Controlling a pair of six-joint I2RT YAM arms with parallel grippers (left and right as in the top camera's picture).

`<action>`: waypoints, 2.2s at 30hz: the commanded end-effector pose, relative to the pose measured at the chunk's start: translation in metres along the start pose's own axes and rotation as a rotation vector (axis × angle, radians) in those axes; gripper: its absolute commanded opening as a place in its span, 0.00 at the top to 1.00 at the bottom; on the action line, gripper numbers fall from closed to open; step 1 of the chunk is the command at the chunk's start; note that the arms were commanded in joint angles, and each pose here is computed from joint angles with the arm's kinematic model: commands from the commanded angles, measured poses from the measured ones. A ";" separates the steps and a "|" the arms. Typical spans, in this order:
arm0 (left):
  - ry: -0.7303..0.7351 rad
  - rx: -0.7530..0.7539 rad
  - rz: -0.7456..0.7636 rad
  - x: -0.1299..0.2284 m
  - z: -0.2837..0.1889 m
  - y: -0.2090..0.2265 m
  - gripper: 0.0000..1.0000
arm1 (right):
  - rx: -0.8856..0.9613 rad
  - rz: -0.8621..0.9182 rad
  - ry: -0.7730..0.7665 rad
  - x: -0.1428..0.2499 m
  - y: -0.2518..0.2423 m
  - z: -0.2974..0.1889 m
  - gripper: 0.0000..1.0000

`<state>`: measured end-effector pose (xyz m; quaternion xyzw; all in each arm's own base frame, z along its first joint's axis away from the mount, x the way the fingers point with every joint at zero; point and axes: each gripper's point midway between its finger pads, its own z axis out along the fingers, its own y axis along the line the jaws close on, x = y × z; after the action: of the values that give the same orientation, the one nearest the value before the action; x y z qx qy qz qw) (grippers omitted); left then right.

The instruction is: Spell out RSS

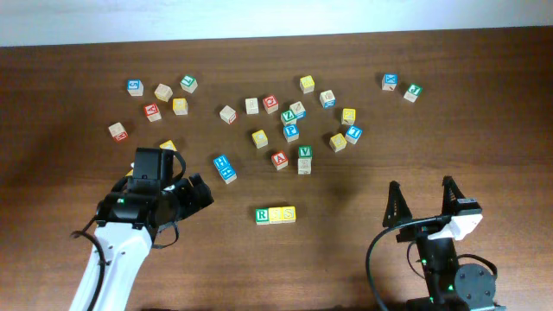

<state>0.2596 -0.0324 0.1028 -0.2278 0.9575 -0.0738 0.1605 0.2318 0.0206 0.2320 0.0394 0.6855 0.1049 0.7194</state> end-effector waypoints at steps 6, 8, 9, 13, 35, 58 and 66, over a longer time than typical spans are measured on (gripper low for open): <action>-0.021 0.006 0.004 -0.005 -0.004 -0.001 0.01 | -0.086 -0.085 -0.133 0.008 0.009 0.008 0.02; -0.021 0.006 0.004 -0.005 -0.004 -0.001 0.01 | -0.095 -0.093 -0.107 0.017 0.010 0.009 0.02; -0.021 0.006 0.004 -0.005 -0.004 -0.001 0.01 | -0.093 -0.102 -0.100 0.018 0.009 0.009 0.02; -0.021 0.006 0.004 -0.005 -0.004 -0.001 0.01 | -0.060 -0.123 -0.068 0.026 0.003 0.010 0.02; -0.021 0.006 0.004 -0.005 -0.004 -0.001 0.01 | 0.041 -0.287 0.137 0.075 -0.022 0.009 0.02; -0.021 0.006 0.004 -0.005 -0.004 -0.001 0.01 | 0.049 -0.195 0.136 0.075 -0.022 0.009 0.02; -0.021 0.006 0.004 -0.005 -0.004 -0.001 0.01 | 0.045 -0.195 0.133 0.075 -0.021 0.009 0.02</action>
<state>0.2595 -0.0324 0.1028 -0.2278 0.9576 -0.0737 0.1603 0.2455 0.0209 0.1572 -0.0302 0.7335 0.0278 0.6784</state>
